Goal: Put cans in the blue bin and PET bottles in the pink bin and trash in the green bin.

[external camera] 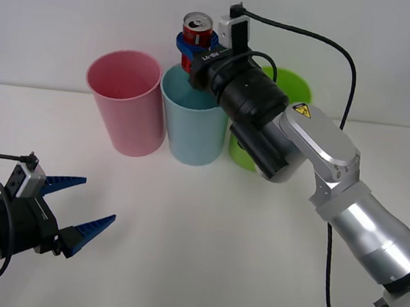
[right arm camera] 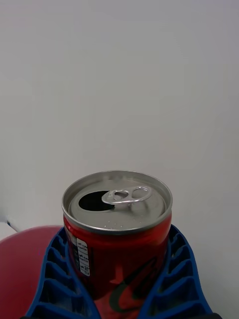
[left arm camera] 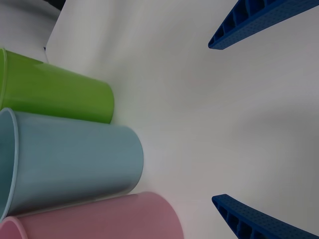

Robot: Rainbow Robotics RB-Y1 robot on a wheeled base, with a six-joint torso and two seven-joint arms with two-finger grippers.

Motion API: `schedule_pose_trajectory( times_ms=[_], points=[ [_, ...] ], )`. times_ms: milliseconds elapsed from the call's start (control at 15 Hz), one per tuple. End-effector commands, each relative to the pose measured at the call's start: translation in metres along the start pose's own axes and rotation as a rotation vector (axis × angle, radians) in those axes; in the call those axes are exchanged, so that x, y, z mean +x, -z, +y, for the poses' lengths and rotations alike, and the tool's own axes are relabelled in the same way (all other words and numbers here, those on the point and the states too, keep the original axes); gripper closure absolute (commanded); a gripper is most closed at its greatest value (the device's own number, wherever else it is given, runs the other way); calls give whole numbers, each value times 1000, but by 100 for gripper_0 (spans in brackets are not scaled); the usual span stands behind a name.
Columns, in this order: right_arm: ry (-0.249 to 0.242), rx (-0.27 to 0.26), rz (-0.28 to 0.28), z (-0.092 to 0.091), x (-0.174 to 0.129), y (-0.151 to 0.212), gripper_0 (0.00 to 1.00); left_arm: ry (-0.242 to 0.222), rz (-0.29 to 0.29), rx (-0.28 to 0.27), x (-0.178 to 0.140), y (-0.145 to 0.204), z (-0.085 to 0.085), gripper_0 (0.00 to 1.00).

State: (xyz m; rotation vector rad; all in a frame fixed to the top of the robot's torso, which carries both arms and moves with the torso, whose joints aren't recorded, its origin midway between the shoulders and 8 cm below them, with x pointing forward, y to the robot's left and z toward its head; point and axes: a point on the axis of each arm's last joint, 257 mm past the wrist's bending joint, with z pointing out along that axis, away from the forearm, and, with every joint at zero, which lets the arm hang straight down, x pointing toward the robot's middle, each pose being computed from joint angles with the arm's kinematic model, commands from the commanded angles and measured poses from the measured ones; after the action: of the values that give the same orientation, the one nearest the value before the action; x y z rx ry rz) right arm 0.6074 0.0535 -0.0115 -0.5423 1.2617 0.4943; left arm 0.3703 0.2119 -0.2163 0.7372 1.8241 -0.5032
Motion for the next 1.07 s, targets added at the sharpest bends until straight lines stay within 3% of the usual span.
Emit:
schedule_pose_trajectory(
  times_ms=[67,667,733,867,933,1067],
  points=[
    [18,10,35,-8,14,-3,100,0,0,0,0,0,0,0],
    [35,7,89,-14,39,4,100,0,0,0,0,0,0,0],
    [34,6,92,-14,40,4,95,0,0,0,0,0,0,0],
    [32,8,94,-14,42,4,5,0,0,0,0,0,0,0],
    [27,10,97,-15,43,4,0,0,0,0,0,0,0,0],
    [22,8,97,-14,43,4,0,0,0,0,0,0,0,0]
  ],
)
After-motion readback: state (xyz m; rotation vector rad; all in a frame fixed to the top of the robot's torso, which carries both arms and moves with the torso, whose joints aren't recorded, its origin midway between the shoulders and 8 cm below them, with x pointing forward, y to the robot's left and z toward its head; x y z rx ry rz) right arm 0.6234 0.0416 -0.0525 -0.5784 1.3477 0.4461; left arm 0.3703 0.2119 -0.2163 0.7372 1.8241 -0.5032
